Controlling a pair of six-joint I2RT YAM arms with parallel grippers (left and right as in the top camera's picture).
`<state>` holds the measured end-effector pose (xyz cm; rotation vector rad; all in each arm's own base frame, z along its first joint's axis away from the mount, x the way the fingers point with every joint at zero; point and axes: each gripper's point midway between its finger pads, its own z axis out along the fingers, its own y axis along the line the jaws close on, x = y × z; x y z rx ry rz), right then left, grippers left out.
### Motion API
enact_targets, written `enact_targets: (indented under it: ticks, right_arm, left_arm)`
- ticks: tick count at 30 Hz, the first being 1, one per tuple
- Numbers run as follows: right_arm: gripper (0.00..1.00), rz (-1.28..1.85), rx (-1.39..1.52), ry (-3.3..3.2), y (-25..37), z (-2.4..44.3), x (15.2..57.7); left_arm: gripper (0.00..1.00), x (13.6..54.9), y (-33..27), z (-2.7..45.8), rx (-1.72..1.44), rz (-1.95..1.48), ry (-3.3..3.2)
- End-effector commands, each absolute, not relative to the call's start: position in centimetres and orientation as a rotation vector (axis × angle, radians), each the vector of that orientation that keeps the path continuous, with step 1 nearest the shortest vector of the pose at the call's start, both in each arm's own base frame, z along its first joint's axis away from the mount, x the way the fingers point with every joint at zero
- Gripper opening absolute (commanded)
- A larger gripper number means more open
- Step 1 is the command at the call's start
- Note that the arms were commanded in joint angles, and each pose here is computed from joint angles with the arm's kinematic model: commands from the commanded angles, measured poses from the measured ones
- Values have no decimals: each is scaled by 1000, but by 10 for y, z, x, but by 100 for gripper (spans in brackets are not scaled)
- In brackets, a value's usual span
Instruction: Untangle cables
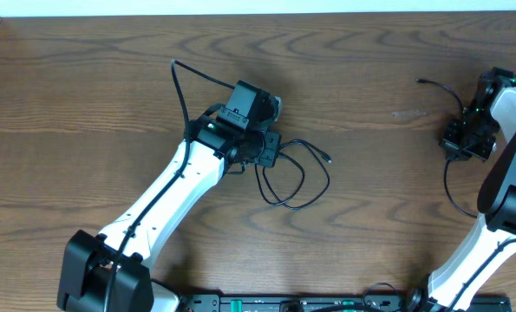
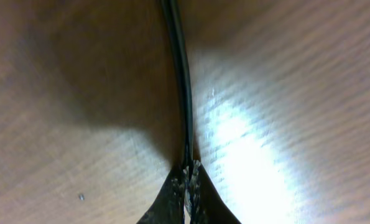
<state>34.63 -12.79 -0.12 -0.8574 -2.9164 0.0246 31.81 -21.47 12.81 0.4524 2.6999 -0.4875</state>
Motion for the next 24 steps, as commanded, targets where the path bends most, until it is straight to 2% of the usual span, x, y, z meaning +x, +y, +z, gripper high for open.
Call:
enact_targets:
  ticks: [1,5,13,17,24]
  right_arm:
    - [1,14,-836,-2913,-128,8,351]
    - [1,20,-822,-2965,-133,44,365]
    - [1,132,-954,-3175,-163,145,389]
    - [1,434,-1367,-3119,-219,194,362]
    - [1,434,-1730,-2951,-264,203,326]
  left_arm:
    - [35,318,-212,125,452,-473,2710]
    - [35,318,-212,125,452,-473,2710]
    - [35,318,-212,124,452,-471,2713]
    - [35,316,-211,124,453,-469,2721]
    - [35,315,-210,123,453,-467,2727]
